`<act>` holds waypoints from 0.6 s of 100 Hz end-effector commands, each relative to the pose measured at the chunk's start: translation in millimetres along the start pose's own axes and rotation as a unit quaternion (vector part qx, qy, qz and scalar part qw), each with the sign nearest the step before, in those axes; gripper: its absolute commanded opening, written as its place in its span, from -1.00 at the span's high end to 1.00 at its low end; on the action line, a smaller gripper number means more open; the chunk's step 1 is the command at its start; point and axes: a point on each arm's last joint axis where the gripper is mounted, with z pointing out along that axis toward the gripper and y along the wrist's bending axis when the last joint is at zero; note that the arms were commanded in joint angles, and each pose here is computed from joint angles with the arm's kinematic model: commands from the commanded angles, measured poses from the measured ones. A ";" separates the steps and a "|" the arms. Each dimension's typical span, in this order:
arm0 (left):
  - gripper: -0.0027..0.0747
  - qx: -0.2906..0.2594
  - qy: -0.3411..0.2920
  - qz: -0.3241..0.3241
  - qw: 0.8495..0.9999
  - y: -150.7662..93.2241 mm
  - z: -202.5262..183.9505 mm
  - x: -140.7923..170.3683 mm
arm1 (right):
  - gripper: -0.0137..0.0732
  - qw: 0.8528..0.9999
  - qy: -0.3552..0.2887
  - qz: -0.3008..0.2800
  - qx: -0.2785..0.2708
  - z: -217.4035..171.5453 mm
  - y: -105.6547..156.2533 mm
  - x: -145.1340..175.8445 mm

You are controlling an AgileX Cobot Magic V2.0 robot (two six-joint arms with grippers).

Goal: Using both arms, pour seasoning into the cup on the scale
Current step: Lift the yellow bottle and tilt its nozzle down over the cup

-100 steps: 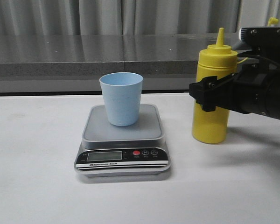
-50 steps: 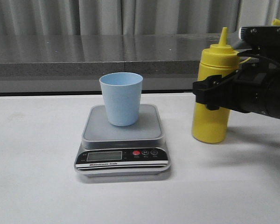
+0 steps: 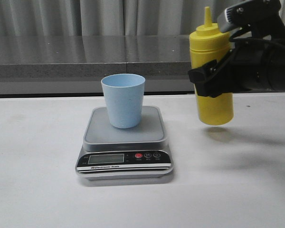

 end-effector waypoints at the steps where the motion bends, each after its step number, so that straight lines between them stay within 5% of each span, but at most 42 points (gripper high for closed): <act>1: 0.98 -0.001 -0.045 -0.004 0.999 -0.1 -1.6 -14.2 | 0.10 0.998 -0.040 -0.057 -0.004 2.0 -6.4 -36.4; 31: 0.98 -0.001 -0.045 -0.004 0.999 -0.1 -1.6 -14.2 | 0.10 0.984 0.055 -0.163 -0.048 25.8 -6.5 -66.0; 60: 0.98 -0.001 -0.045 -0.004 0.999 -0.1 -1.6 -14.2 | 0.12 0.951 0.105 -0.284 -0.066 39.1 -1.7 -98.3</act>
